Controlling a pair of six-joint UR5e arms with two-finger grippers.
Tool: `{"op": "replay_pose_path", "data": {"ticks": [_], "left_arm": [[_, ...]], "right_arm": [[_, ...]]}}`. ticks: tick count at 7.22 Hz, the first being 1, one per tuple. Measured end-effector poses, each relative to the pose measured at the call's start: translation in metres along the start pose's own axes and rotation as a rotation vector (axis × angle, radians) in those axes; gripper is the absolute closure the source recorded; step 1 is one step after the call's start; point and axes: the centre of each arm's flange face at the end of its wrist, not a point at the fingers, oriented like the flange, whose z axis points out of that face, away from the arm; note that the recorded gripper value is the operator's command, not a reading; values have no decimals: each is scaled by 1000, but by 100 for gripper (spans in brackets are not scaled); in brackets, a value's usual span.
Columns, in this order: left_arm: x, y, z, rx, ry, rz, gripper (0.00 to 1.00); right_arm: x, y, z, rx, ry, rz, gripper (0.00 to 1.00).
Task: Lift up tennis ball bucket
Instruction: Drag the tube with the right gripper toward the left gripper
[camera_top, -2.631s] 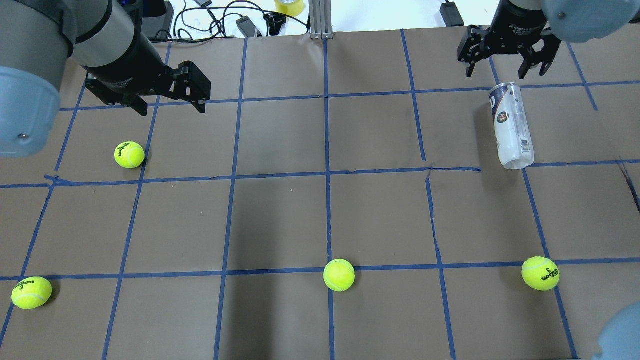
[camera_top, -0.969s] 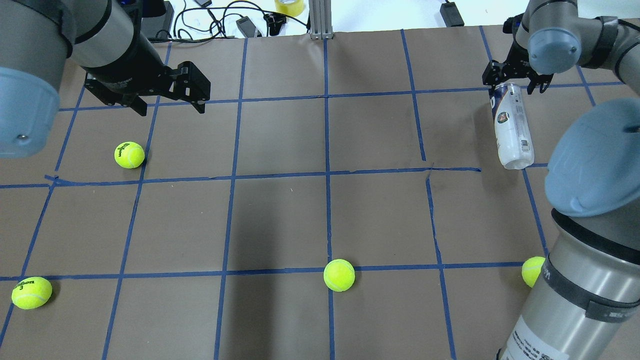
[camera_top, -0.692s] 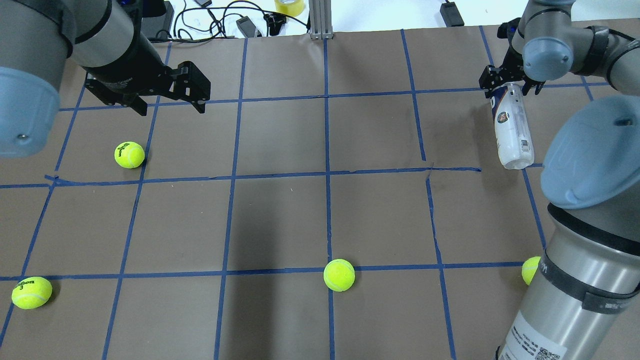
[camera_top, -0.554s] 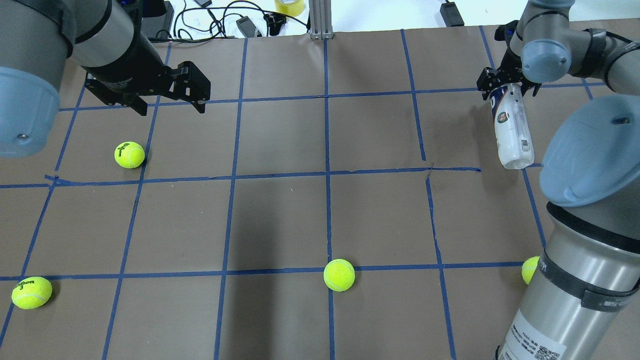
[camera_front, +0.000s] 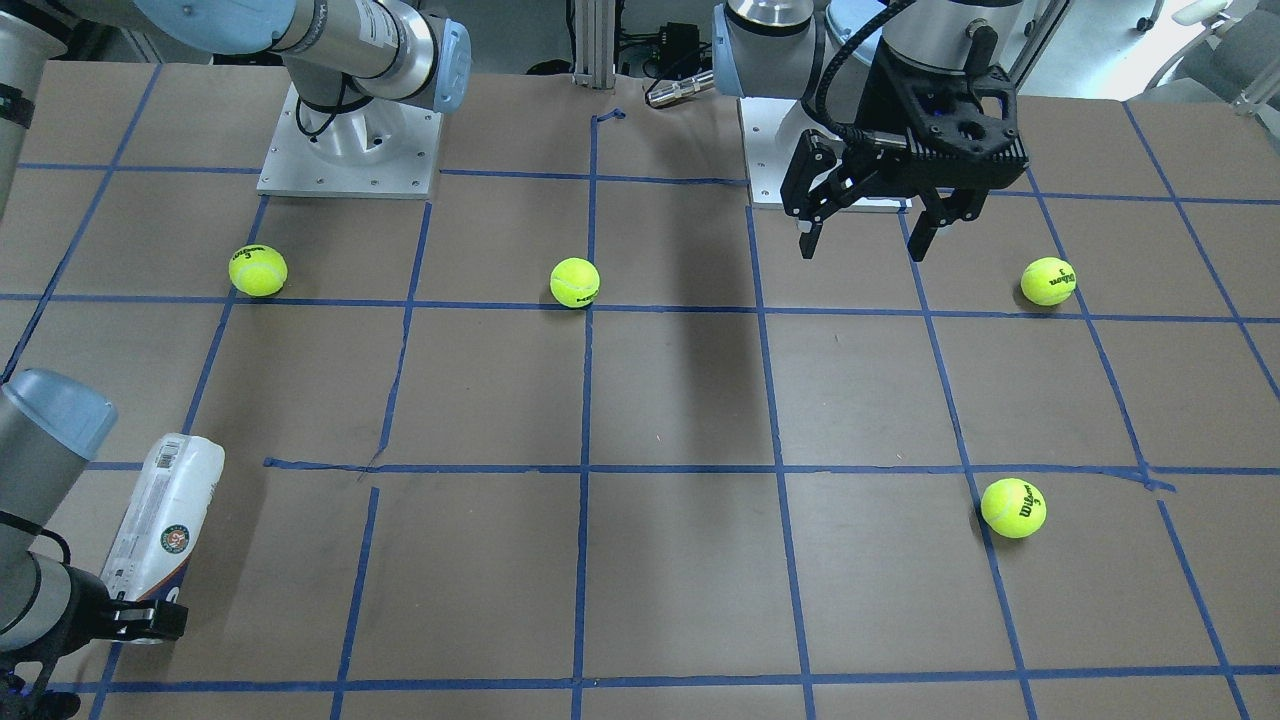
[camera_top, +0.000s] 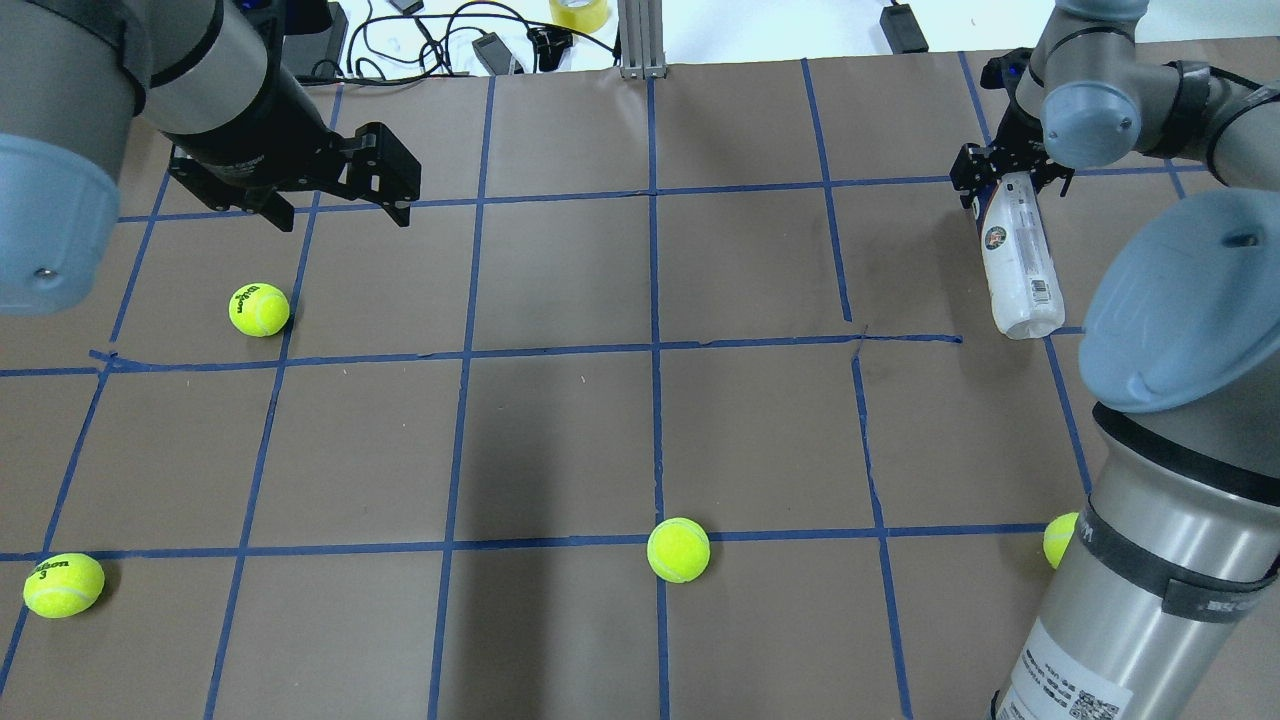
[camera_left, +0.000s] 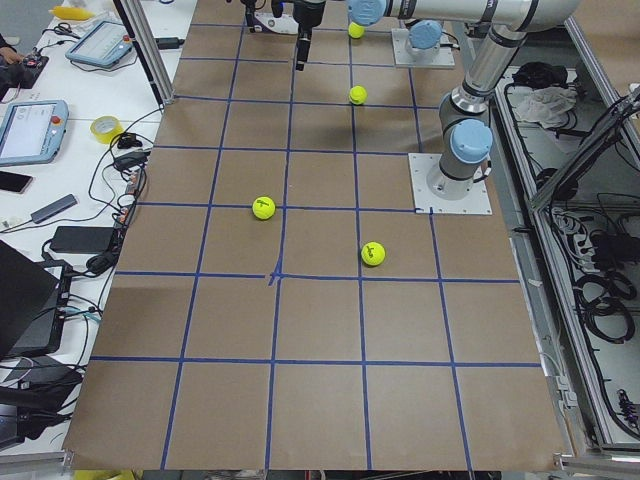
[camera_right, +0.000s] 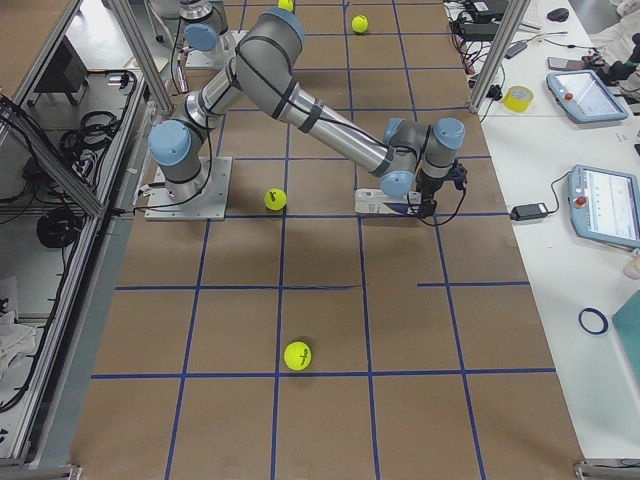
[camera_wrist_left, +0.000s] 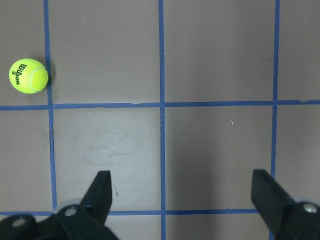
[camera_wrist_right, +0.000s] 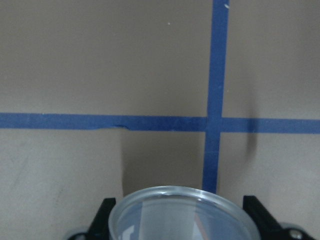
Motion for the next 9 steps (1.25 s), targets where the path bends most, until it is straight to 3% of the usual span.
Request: {"op": "replay_pose_path", "data": {"ticks": [2,5,7,9], "left_arm": [[0,0,0,0,0,0,0],[0,0,0,1,1,1,0],[0,0,-1,1,1,2,0],[0,0,-1,1,1,2,0]], "right_arm": [[-1,2,-2,-6,-2,-18,23],[-4,4,-31,29,-12,-24,45],[-20,12,-56,34,-102,-89,55],[-49,20,-87,55,-181,-225,58]]}}
